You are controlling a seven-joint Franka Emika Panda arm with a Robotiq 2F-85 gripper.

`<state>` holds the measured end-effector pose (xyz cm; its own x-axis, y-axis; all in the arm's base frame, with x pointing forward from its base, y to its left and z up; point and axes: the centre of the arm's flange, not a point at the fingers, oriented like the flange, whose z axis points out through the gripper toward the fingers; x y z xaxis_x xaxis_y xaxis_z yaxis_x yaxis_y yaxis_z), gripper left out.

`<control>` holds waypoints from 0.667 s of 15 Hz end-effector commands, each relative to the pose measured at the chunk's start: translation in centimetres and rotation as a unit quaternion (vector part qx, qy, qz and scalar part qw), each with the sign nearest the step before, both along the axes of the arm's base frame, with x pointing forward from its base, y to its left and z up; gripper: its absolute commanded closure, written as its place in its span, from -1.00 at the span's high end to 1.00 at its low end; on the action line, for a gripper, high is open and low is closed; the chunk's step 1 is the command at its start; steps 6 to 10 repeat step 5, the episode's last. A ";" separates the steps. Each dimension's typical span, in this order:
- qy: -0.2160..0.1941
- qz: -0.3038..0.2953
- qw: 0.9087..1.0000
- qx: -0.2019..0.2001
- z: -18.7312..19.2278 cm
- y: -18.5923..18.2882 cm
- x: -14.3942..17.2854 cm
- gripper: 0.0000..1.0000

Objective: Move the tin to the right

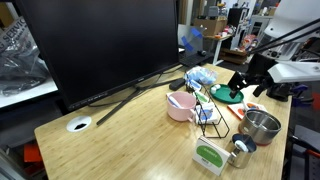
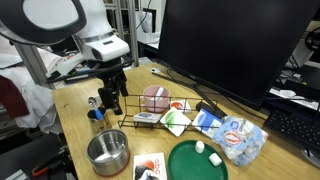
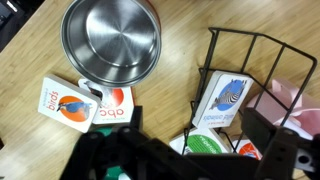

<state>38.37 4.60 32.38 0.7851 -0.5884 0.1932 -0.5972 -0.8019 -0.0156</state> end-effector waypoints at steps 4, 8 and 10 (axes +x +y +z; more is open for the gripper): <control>0.006 -0.003 1.000 0.000 -0.5 -0.2 0.0 1.00; 0.006 -0.003 1.000 0.000 -0.5 -0.2 0.0 1.00; 0.006 -0.003 1.000 0.000 -0.5 -0.2 0.0 1.00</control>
